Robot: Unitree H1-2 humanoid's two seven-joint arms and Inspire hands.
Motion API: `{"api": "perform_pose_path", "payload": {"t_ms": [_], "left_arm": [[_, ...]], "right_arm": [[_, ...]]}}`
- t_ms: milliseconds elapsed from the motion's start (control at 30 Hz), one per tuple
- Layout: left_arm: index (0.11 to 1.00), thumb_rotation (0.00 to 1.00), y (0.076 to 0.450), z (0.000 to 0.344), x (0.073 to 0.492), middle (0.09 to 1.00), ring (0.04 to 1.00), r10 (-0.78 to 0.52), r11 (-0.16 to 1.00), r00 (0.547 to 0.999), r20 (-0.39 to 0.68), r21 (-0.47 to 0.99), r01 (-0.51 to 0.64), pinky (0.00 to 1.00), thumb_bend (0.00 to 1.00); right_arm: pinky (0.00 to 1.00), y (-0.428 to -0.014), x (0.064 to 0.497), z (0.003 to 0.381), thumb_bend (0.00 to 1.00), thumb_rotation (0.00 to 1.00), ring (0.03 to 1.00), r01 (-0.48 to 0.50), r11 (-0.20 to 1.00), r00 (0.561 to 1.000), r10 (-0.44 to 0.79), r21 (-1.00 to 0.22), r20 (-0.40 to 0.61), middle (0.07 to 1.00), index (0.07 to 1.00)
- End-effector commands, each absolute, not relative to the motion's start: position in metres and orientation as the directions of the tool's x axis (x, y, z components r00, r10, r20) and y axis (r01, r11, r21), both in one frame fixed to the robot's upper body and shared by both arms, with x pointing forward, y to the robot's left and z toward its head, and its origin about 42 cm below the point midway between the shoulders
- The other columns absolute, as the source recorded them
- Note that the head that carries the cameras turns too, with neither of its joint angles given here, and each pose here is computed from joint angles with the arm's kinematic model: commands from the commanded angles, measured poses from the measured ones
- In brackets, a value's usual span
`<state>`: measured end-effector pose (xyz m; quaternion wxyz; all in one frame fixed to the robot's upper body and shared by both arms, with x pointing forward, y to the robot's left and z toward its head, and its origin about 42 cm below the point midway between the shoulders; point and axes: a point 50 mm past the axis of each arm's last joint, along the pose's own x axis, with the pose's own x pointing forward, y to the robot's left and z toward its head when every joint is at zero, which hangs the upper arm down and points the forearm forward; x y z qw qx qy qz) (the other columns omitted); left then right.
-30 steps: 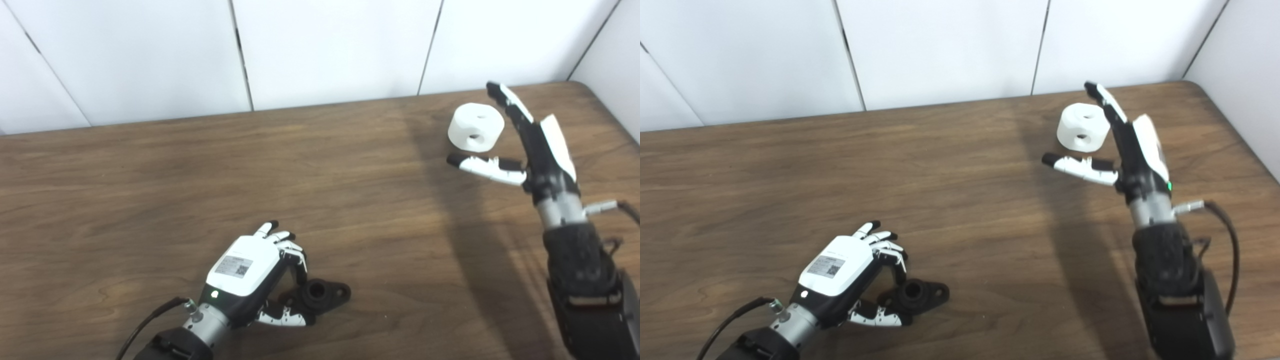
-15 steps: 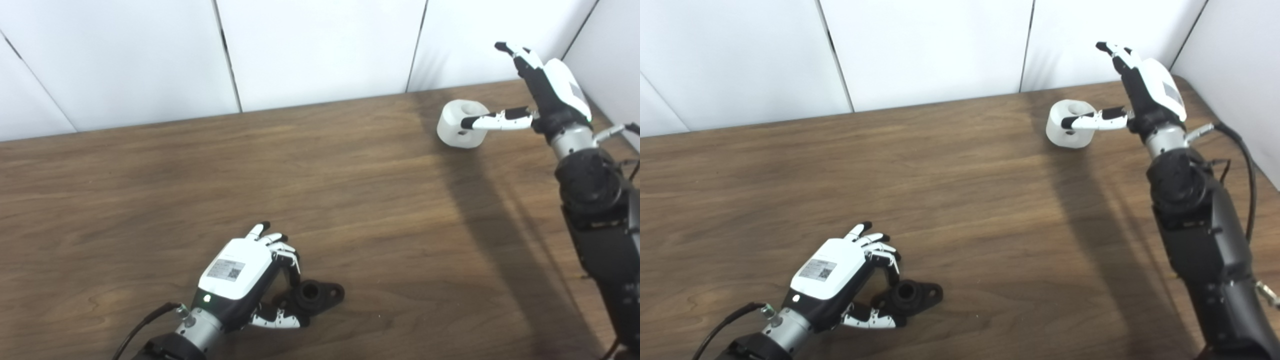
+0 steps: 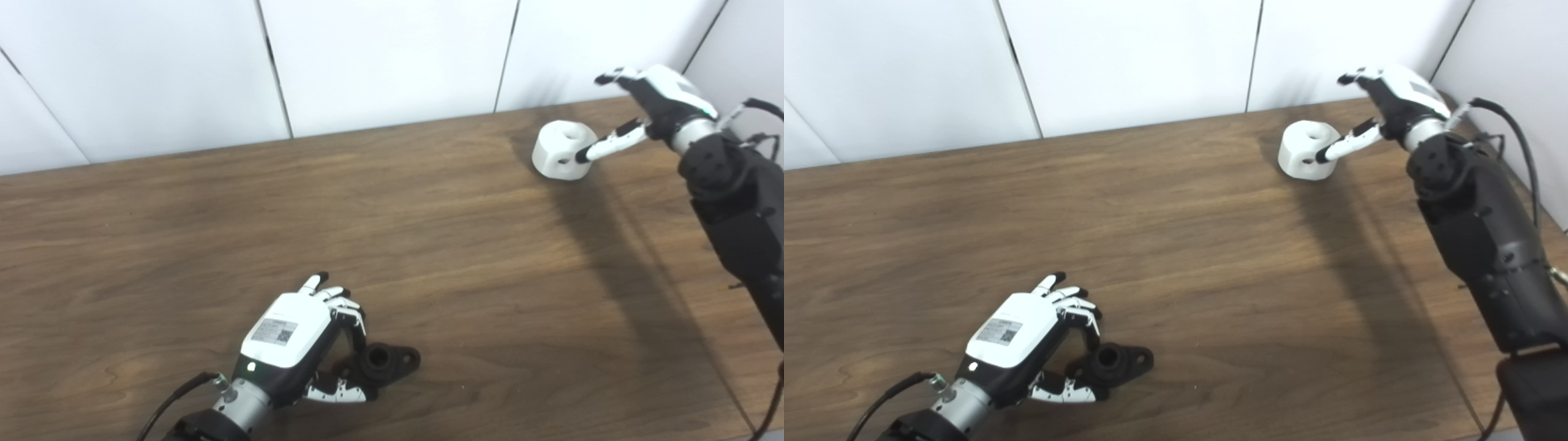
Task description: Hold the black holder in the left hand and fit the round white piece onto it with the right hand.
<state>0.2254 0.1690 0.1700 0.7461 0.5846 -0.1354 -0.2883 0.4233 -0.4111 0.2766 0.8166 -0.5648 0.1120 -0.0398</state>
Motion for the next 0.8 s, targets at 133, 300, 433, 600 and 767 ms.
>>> {"api": "perform_pose_path", "payload": {"t_ms": [133,300,433,600,767], "left_arm": [[0.487,0.06,0.172,0.168,0.225,0.775,0.871,-0.582,0.115,0.796,-0.165,0.952,0.282,1.00,0.52],[0.488,0.06,0.172,0.168,0.226,0.781,0.879,-0.580,0.109,0.795,-0.178,0.950,0.293,1.00,0.52],[0.488,0.06,0.171,0.168,0.227,0.782,0.881,-0.582,0.105,0.793,-0.180,0.951,0.292,1.00,0.52],[0.488,0.06,0.171,0.167,0.226,0.783,0.879,-0.584,0.104,0.792,-0.179,0.951,0.292,1.00,0.52],[0.488,0.06,0.171,0.168,0.226,0.784,0.883,-0.586,0.100,0.790,-0.182,0.951,0.294,1.00,0.52]], "right_arm": [[0.94,-0.411,0.452,0.321,1.00,0.31,0.989,-0.045,0.325,0.973,-0.199,-0.945,-0.115,0.944,0.864],[0.81,-0.405,0.467,0.327,1.00,0.34,0.943,-0.074,0.351,0.964,-0.213,-0.933,-0.157,0.930,0.871],[0.80,-0.401,0.473,0.326,1.00,0.33,0.935,-0.087,0.366,0.960,-0.219,-0.926,-0.176,0.924,0.871],[0.85,-0.397,0.479,0.322,0.98,0.32,0.943,-0.089,0.362,0.954,-0.238,-0.928,-0.184,0.924,0.867],[0.86,-0.397,0.482,0.321,0.97,0.32,0.960,-0.111,0.353,0.946,-0.248,-0.929,-0.207,0.928,0.860]]}}
